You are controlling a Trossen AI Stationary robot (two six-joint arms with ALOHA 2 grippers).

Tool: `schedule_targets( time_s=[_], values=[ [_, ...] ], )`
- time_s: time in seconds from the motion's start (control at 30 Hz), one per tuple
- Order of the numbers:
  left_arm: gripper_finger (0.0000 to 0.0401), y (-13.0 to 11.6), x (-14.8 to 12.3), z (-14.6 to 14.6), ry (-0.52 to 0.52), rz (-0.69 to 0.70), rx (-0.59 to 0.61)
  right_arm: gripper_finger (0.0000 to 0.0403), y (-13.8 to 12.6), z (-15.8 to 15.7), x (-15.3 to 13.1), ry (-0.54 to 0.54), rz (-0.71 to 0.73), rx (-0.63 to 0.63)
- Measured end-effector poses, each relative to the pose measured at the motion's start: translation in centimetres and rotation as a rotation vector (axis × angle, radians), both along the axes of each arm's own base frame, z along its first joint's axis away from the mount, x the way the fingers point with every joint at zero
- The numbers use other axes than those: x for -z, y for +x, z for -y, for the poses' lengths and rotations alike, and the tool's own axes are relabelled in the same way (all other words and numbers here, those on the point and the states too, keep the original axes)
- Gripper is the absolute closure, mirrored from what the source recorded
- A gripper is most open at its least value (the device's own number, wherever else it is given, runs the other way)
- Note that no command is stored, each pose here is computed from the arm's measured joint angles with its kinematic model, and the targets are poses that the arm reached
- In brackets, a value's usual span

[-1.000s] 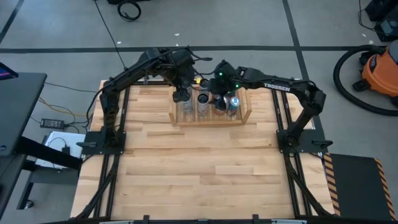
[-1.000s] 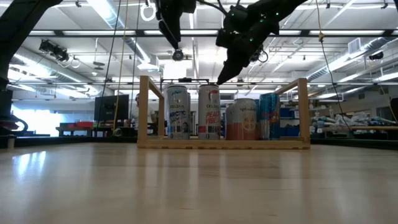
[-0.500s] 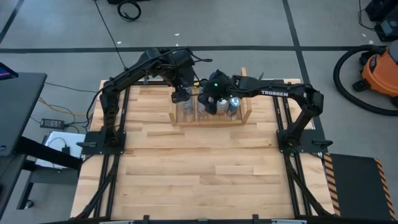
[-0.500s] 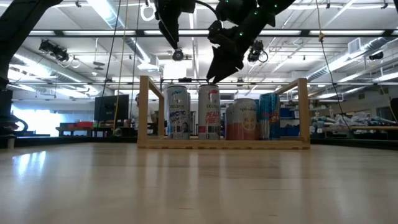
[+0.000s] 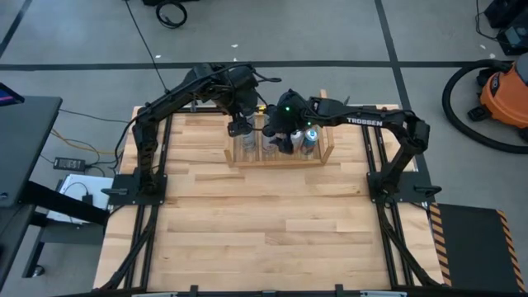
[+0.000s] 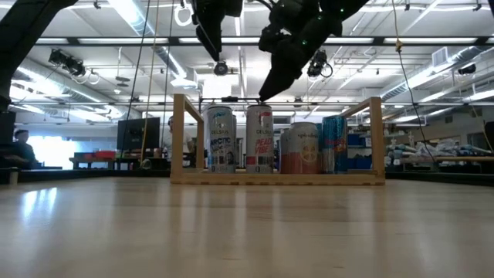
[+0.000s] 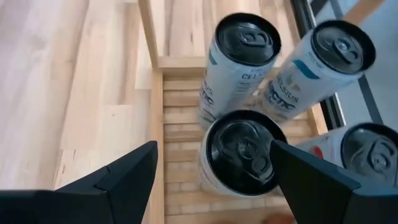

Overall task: Place canned beverage on shelf
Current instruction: Adjust the center white soda can

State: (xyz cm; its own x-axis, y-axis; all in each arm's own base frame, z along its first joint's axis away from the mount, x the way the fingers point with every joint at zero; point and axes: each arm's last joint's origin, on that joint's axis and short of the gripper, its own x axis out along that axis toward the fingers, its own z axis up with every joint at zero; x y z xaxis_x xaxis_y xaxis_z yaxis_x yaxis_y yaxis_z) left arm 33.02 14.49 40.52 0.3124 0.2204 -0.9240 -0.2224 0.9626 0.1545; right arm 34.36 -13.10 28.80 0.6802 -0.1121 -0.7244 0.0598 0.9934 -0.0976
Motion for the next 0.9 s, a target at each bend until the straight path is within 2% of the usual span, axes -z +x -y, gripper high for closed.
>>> schedule_targets(
  time_s=[0.4,0.63,0.9],
  values=[
    [0.0092,0.0,0.0,0.0,-0.002,-0.002,-0.002,0.0083,-0.9,2.1,-0.1,0.031,0.047,-0.12],
    [0.0092,0.0,0.0,0.0,-0.001,-0.003,-0.001,0.0083,0.0,2.7,1.7,0.036,0.012,-0.117],
    [0.0092,0.0,0.0,0.0,0.002,-0.005,0.006,0.0083,0.6,3.1,2.3,0.03,0.021,-0.118]
  ],
)
